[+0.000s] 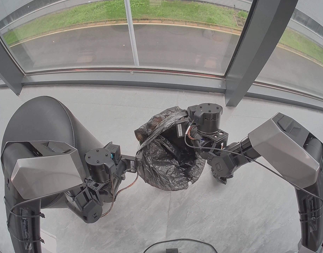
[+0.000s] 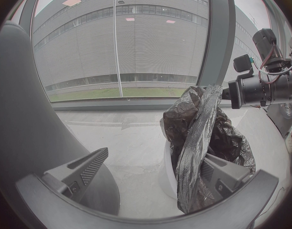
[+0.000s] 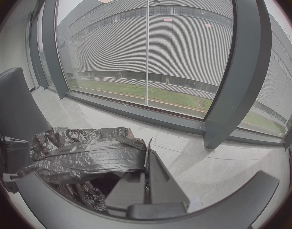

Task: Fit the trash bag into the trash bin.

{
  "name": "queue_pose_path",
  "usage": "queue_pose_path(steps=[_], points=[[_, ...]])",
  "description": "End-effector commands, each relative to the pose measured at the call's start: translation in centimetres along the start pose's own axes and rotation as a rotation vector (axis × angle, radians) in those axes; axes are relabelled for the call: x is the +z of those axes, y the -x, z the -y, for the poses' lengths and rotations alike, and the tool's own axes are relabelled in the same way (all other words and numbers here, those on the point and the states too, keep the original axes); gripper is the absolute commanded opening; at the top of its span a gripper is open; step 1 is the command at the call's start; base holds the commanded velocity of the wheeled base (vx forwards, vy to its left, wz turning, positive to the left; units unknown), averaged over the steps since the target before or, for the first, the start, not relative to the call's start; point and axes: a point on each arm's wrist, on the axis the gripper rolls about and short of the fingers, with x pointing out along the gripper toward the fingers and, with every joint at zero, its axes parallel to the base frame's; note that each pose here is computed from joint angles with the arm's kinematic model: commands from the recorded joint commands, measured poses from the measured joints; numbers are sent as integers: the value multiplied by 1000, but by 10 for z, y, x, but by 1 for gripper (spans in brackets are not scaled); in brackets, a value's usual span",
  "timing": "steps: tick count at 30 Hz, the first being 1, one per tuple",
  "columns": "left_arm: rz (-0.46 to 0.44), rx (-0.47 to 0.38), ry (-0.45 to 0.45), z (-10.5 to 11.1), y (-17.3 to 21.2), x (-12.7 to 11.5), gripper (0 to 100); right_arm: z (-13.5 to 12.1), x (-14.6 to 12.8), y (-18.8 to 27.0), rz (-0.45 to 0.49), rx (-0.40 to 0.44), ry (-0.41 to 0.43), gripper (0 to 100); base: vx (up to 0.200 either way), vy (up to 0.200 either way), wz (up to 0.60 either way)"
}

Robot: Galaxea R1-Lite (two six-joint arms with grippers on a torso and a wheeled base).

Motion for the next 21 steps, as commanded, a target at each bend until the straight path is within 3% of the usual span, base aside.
queue_pose_path(steps=[1, 7, 21], points=[[-10, 10, -3, -2, -3, -5, 100, -4, -14, -14, -2, -9, 31, 0, 0, 0, 0], [-12, 24, -2, -7, -4, -6, 100, -2, -10, -24, 27, -51, 30, 0, 0, 0, 0], [-17, 24, -4, -8, -3, -6, 100, -4, -8, -20, 25, -49, 62, 0, 0, 0, 0]])
